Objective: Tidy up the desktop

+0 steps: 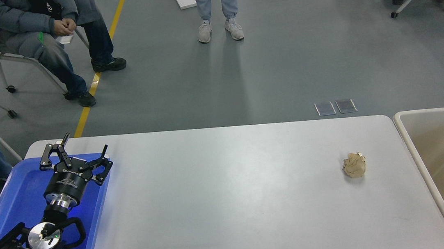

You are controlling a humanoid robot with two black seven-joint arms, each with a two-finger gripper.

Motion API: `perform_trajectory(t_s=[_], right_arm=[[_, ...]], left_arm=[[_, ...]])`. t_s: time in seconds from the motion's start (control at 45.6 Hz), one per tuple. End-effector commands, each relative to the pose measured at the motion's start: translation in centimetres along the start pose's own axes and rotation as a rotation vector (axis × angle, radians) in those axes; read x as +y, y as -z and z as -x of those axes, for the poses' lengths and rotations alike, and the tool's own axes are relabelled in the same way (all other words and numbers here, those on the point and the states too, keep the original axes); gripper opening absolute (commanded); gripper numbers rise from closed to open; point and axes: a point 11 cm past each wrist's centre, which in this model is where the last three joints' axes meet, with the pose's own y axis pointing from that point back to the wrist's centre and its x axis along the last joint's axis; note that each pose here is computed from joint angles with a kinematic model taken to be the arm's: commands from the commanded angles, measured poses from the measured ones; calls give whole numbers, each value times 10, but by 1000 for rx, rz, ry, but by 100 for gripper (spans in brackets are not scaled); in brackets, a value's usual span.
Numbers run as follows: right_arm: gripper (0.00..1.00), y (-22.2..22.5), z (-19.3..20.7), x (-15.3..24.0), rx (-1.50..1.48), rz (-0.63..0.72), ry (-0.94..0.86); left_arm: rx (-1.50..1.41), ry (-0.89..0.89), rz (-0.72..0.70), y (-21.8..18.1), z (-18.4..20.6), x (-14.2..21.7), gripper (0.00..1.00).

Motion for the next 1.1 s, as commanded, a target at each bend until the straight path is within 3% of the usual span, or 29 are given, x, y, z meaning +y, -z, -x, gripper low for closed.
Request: perform_trajectory(t_s=[0.0,0.088,0.219,0.307,0.329,0.373,0.68,1.075], right_arm=[[22,-3,6,-5,-2,20,-25],[27,-4,8,-5,-2,24,-21],[47,-5,7,-4,-8,24,-23],[77,-5,1,-2,-13,20,-38],[89,-5,0,-2,-19,19,-42],[96,-5,-1,-1,-33,14,-47],[100,13,-24,9,-129,-61,-76],[100,30,-73,73,-294,-242,6]], left_arm=[[0,0,0,0,0,0,100],[0,0,0,0,0,0,100],[1,0,3,0,0,0,100],[0,0,2,0,0,0,100],[0,0,0,0,0,0,100],[0,0,0,0,0,0,100],[-1,0,-1,0,0,0,100],[-1,0,-1,0,0,0,100]])
